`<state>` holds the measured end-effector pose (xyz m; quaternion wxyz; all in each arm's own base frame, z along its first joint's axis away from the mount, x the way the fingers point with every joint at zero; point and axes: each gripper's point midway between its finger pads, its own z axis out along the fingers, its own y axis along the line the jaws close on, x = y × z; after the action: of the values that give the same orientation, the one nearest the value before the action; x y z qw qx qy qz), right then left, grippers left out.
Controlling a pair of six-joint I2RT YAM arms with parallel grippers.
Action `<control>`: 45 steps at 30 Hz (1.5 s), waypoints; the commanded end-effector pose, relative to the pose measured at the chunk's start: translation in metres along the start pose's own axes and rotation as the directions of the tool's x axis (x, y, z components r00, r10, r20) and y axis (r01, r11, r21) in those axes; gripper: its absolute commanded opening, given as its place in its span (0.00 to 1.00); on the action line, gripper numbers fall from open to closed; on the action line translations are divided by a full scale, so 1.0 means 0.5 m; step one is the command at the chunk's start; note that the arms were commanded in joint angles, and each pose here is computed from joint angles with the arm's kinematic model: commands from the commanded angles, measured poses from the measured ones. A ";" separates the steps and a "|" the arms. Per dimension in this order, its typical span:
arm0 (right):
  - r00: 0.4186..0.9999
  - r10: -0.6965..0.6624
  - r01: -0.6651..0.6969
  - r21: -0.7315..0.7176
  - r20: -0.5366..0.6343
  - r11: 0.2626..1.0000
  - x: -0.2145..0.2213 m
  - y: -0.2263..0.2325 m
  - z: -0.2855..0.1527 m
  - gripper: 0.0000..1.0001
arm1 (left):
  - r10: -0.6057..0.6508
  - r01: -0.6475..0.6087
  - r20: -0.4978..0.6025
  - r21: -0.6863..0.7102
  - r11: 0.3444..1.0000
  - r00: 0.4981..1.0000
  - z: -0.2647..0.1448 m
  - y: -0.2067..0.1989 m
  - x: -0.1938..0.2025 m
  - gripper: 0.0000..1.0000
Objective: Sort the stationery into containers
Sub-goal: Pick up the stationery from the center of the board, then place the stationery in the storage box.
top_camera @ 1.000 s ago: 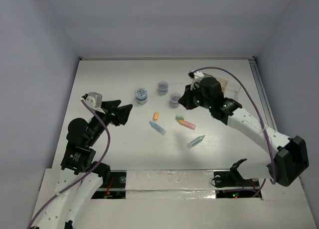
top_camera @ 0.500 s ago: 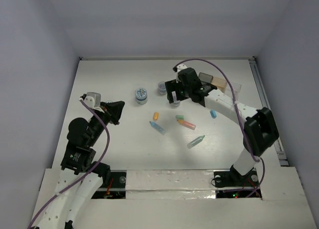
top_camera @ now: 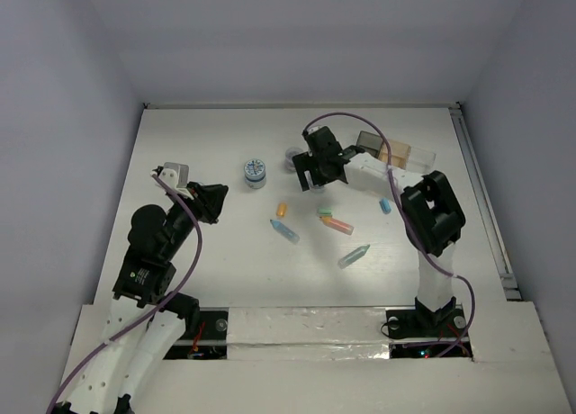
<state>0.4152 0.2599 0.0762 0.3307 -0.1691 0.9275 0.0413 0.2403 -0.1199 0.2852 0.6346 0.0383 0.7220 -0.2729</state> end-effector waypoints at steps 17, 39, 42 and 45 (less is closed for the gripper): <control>0.991 0.041 -0.041 0.003 0.124 0.999 -0.086 -0.009 0.011 0.43 | 0.013 -0.014 0.022 0.030 0.999 1.000 0.013 -0.016 -0.035 0.15; 0.892 0.247 -0.312 0.119 0.377 0.943 -0.220 -0.324 -0.114 0.27 | -0.029 0.041 -0.180 0.063 0.997 0.983 0.081 -0.010 0.050 0.45; 0.899 0.242 -0.317 0.160 0.366 0.935 -0.214 -0.354 -0.099 0.26 | -0.041 0.055 -0.191 0.068 0.996 0.981 0.090 -0.014 0.046 0.51; 0.907 0.240 -0.313 0.169 0.347 0.935 -0.206 -0.363 -0.081 0.27 | -0.055 0.066 -0.194 0.050 0.997 0.979 0.105 -0.016 0.033 0.60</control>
<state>0.5118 0.1093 0.1615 0.4584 0.0157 0.8885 0.0121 0.2715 -0.1496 0.2303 0.5195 0.0595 0.8010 -0.2916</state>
